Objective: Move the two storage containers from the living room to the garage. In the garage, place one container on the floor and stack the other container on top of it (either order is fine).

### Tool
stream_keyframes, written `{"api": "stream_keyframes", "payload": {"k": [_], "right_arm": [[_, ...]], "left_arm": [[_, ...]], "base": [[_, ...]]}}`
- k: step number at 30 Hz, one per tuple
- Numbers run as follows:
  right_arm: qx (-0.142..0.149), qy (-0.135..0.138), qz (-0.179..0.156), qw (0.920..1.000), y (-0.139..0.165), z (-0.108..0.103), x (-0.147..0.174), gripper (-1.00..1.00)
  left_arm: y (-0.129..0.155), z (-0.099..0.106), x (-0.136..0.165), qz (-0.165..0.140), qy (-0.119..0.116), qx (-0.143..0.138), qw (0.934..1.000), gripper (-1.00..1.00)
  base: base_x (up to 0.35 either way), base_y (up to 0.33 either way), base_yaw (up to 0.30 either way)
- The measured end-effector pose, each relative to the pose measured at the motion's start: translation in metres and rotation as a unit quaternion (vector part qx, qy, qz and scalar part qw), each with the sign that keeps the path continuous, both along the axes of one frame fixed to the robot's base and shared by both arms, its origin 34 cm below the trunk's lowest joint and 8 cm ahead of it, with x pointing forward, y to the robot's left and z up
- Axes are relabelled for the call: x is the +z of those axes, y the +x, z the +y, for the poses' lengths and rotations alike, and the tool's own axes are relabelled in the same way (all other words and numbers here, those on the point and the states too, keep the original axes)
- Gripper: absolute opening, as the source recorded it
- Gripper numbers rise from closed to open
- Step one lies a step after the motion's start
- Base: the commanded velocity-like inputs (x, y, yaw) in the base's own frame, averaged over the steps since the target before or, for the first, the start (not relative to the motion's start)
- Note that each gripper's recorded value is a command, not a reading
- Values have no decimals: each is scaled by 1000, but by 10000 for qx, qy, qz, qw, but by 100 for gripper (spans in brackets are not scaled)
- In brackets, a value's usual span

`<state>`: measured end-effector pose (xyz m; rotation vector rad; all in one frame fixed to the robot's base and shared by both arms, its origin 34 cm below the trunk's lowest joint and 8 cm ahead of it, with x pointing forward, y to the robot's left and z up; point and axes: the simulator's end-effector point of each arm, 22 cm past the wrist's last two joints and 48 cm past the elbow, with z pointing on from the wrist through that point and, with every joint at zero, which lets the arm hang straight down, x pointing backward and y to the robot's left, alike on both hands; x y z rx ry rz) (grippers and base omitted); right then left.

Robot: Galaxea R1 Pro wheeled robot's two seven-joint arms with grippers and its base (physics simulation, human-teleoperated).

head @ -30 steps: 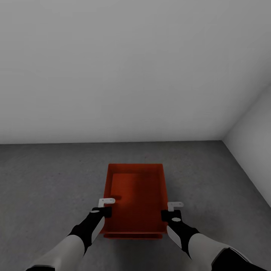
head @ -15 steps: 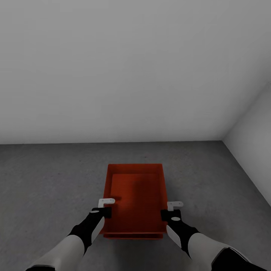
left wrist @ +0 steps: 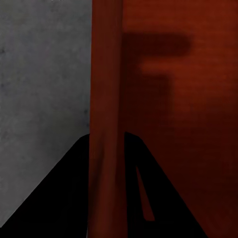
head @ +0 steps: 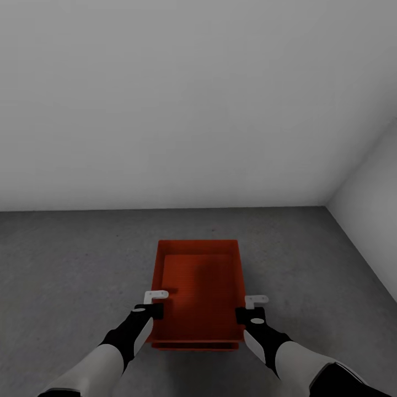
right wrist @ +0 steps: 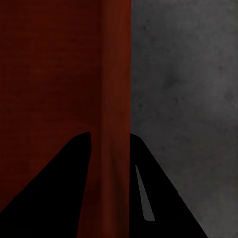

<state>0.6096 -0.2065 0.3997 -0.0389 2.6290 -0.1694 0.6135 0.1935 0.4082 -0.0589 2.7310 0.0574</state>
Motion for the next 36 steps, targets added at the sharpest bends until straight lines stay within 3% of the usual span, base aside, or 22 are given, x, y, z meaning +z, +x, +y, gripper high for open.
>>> {"api": "stream_keyframes", "payload": {"k": [6,7,8,10,36], "right_arm": [[-3,0,-1,10000,0,0,0,-100],[-3,0,-1,10000,0,0,0,100],[-103,14,-74,9999,5,-6,-4,100],[-109,16,-82,9999,5,-6,-5,100],[-115,16,-70,9999,5,-6,-5,100]], "left_arm": [[0,0,0,0,-1,-3,10000,-100],[0,0,0,-1,-1,-2,10000,-100],[-2,-3,-8,74,-92,40,9999,100],[-4,0,-9,102,59,-57,9999,100],[-3,2,-9,98,63,-47,9999,100]], "base": [[0,0,0],[0,0,0],[0,0,0],[0,0,0],[0,0,0]]}}
